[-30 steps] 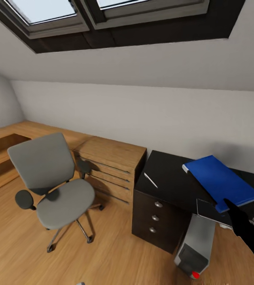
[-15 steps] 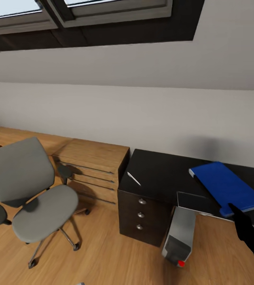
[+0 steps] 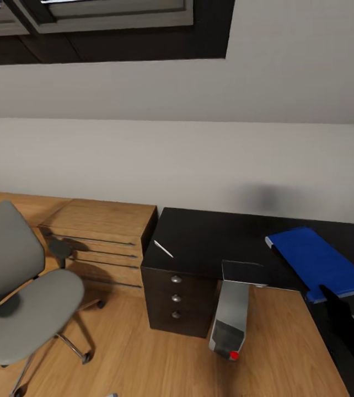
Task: In the bedroom, organize the workspace by keeping the computer under the desk, ensuring the monitor is on the desk, placing the keyboard on the desk next to the monitor, placing the mouse on the desk next to the keyboard, moving the folder from the swivel chair onto the desk next to the mouse, stacking the notebook on top of the folder with the pen on top of the notebook, and positioning the swivel chair next to the desk.
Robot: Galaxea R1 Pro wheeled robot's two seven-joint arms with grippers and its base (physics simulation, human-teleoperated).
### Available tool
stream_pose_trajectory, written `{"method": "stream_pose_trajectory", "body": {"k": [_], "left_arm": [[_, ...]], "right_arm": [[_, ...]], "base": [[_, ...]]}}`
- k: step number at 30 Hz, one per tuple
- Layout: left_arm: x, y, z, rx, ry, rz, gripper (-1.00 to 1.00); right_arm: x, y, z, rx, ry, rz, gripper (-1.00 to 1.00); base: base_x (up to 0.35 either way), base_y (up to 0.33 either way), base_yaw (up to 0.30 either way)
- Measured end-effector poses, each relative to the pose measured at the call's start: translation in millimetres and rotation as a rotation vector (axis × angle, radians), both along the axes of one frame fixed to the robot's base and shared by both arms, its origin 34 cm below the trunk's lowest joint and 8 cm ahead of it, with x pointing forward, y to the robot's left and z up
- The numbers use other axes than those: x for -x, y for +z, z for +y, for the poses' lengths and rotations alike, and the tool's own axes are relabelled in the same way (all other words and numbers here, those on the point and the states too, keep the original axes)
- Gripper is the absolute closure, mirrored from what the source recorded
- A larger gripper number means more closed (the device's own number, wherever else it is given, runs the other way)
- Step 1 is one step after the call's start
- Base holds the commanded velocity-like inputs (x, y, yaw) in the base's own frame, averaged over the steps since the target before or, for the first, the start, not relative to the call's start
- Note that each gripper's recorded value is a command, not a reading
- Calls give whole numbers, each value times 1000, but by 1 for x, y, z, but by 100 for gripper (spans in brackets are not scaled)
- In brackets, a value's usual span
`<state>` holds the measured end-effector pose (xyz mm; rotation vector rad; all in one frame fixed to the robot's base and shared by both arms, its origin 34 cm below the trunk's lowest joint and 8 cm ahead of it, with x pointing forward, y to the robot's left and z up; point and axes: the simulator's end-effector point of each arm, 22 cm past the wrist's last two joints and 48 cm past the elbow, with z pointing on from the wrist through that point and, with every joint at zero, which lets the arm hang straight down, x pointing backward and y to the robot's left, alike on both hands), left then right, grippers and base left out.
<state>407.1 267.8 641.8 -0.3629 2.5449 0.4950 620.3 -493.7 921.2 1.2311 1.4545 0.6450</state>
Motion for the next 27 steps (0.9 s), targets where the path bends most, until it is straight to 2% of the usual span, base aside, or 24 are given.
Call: {"method": "stream_pose_trajectory", "body": {"k": [15,22,27], "left_arm": [[5,-3,2,-4,-1,12,-100],[5,-3,2,-5,-1,12,-100],[5,-3,2,-4,-1,12,-100]], "right_arm": [[-1,-1,3,-4,4,-1,100],[-2,2,6,-7,13,-7,100],[-6,4,16,-12,30,-16,100]], "base": [[0,0,-296],[0,0,-65],[0,0,-7]]}}
